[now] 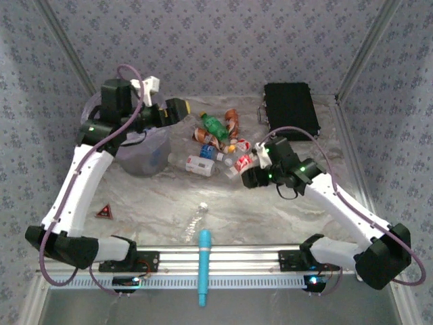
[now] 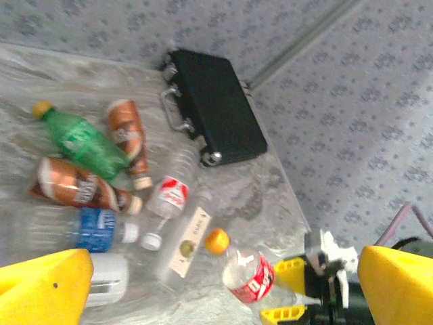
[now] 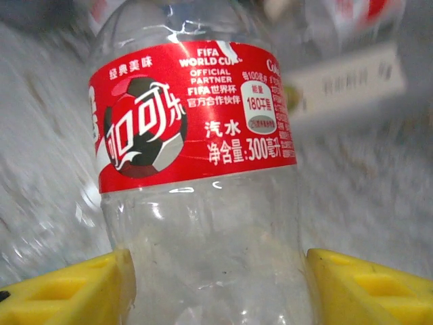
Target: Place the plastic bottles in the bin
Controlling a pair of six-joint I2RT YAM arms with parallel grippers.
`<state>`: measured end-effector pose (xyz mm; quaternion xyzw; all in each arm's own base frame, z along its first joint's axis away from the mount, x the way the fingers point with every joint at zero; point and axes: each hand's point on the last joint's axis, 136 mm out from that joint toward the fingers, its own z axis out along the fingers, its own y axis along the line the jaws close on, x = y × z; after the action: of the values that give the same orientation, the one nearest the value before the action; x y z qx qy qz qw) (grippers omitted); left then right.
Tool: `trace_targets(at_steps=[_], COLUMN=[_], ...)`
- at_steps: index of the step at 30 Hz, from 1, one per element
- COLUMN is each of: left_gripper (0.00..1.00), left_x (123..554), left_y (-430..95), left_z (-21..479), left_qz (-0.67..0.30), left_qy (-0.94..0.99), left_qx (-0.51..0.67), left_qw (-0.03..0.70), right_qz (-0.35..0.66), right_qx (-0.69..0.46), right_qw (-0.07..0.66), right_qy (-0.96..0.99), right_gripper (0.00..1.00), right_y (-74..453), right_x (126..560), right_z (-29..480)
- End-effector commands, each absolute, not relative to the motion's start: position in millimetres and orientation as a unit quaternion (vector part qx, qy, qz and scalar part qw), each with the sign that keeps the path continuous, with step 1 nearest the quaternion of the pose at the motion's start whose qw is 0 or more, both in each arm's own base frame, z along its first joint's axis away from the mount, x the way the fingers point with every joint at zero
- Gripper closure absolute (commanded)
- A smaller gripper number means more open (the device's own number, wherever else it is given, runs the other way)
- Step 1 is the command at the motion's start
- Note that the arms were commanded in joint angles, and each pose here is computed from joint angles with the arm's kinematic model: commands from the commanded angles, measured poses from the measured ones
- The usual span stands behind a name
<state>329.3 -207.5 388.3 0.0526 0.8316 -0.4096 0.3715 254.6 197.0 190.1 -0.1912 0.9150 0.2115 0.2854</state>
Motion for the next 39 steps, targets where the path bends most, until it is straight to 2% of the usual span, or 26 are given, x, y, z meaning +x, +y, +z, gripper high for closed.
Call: trace_targets(at_steps=[1,7,16,21,28,33,39], left_gripper=[0.00,0.00,0.02,0.10,0.34,0.41,0.44], left_x=[327.0,330.5,327.1,326.5,328.4,331.5,341.0], left_y=[-244.6,-287.3,-331.7,-344.2,-346.3,-347.9,-340.3], left_z=[401.7,369.8,350.9,348.3,348.4,346.6,353.5], left_qz=[-0.466,-0.503,-0.540,-0.553,-0.550,-0.547,-0.527], left_qy=[0.801,0.800,0.790,0.786,0.789,0.792,0.799], left_qx=[0.081,0.087,0.087,0.090,0.090,0.091,0.098], left_qw=[0.366,0.315,0.277,0.261,0.259,0.257,0.272], right_qz=[0.264,0.308,0.328,0.327,0.317,0.312,0.300], right_qx=[-0.213,-0.203,-0.213,-0.216,-0.217,-0.224,-0.240], right_qw=[0.370,0.448,0.509,0.521,0.517,0.511,0.494], right_qy=[0.865,0.814,0.767,0.758,0.765,0.769,0.780], right_gripper=[0.34,0.34,0.35,0.35,0.35,0.27,0.11], right_y=[221.0,242.2,264.7,269.5,272.0,273.7,265.7], right_x=[279.2,302.0,308.6,312.6,319.5,320.7,312.9], right_z=[249.1,298.9,333.1,332.8,324.3,322.4,320.3])
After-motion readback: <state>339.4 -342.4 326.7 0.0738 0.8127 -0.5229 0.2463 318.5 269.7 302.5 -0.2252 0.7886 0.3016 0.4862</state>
